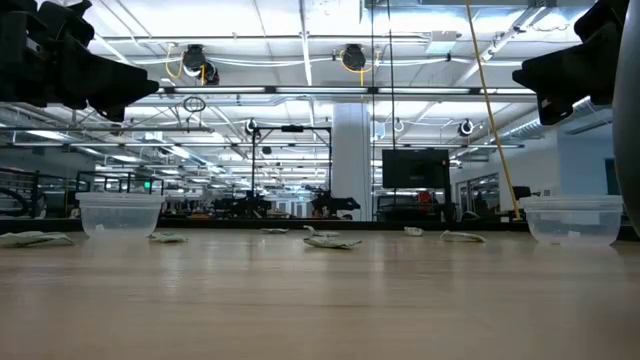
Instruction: Pick and place Stevia / Truvia into bins
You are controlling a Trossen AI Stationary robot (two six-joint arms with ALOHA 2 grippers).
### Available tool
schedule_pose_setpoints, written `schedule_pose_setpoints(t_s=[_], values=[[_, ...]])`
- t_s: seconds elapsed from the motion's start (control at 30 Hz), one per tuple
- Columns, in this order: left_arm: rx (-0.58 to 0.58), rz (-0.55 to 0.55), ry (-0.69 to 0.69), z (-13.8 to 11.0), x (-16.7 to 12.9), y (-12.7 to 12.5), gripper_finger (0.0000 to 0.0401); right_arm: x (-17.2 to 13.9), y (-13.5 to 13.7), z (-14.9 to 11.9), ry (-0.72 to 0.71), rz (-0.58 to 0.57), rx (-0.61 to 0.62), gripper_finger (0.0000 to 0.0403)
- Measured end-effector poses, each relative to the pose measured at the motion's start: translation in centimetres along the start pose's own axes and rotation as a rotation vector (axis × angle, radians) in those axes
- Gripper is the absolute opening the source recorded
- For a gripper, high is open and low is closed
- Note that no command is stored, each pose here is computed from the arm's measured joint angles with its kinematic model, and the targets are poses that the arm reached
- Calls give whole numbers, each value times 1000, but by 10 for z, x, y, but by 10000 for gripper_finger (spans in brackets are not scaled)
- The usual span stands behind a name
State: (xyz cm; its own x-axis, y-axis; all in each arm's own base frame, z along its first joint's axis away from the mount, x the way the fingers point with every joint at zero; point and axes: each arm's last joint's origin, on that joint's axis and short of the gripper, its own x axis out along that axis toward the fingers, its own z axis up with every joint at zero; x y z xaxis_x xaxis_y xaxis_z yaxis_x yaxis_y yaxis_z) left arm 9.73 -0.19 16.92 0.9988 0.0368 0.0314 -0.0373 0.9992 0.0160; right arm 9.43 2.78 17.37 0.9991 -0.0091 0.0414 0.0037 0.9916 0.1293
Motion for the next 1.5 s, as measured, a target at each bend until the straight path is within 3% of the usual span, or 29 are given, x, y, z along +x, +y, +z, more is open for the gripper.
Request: schedule_pose_setpoints(t_s=[0.8,1.0,1.2,1.5], values=[[0,0,0,0,0,0,157,0,0,0,0,-2,-10,75],[0,0,-2,0,0,0,157,0,0,0,-2,-3,-123,75],[-6,2,-22,2,0,0,157,0,0,1,-6,-2,-130,75],[-109,-2,-122,11,-1,0,157,0,0,3,-30,-3,-218,75]])
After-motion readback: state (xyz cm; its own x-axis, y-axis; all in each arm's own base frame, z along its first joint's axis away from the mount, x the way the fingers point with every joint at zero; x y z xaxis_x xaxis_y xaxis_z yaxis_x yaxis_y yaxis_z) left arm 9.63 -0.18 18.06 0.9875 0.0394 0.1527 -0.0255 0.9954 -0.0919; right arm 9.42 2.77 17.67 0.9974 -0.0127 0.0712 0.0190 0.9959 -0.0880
